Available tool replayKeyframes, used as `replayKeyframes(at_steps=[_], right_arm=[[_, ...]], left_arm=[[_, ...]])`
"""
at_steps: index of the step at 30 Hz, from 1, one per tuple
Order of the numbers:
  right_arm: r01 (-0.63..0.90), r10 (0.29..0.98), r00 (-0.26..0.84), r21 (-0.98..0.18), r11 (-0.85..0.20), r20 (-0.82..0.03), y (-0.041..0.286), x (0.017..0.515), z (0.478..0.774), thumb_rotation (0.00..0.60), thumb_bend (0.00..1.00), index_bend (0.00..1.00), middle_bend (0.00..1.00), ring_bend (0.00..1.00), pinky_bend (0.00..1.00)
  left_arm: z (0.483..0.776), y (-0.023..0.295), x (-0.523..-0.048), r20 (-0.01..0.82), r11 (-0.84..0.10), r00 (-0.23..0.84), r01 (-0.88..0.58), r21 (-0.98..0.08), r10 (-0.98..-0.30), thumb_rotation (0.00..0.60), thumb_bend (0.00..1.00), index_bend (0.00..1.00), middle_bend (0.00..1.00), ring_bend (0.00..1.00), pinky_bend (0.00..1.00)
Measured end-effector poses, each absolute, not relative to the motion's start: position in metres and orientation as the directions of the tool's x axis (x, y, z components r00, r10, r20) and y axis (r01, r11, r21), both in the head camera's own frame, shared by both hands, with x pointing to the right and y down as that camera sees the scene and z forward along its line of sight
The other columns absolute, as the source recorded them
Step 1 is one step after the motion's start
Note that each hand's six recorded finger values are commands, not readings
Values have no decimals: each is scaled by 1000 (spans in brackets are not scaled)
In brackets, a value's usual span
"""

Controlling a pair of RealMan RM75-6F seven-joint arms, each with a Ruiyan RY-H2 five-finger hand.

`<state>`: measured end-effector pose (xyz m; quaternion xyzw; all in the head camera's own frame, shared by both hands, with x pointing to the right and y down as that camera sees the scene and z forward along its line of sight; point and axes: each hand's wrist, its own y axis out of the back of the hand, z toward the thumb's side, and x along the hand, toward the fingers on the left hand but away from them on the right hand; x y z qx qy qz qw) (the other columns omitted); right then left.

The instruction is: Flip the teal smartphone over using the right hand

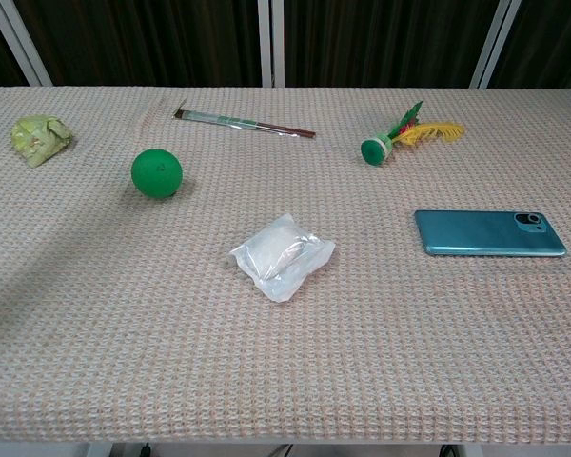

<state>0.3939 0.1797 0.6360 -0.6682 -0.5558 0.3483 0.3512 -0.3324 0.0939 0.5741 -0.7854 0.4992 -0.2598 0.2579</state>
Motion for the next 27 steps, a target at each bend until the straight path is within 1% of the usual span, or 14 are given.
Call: replayKeyframes(at_steps=[14,16,19,23,27], right_arm=[[482,982,158,-860,-164,-99,179,388,640,392,422,0,0,0,0],[477,981,159,-862,-172,-108,180,388,641,394,423,0,0,0,0],[460,978,162,-867,-194,-133,181,388,644,394,397,0,0,0,0],[411,961,168,-870,-273,-222,185,386,653,395,369,0,0,0,0],[336,918,179,-855,-396,-355,191,378,663,394,351,0,0,0,0]], left_arm=[[577,97,-333,174,-385,369,-639,-666,-913,246,0,47,87,30,210],[578,98,-333,178,-388,369,-637,-667,-912,244,0,47,87,30,211],[579,98,-333,183,-391,370,-630,-671,-911,245,0,47,88,30,211],[580,97,-334,189,-392,368,-622,-677,-910,250,0,48,87,30,210],[582,96,-335,191,-393,367,-623,-676,-910,249,0,49,87,30,211]])
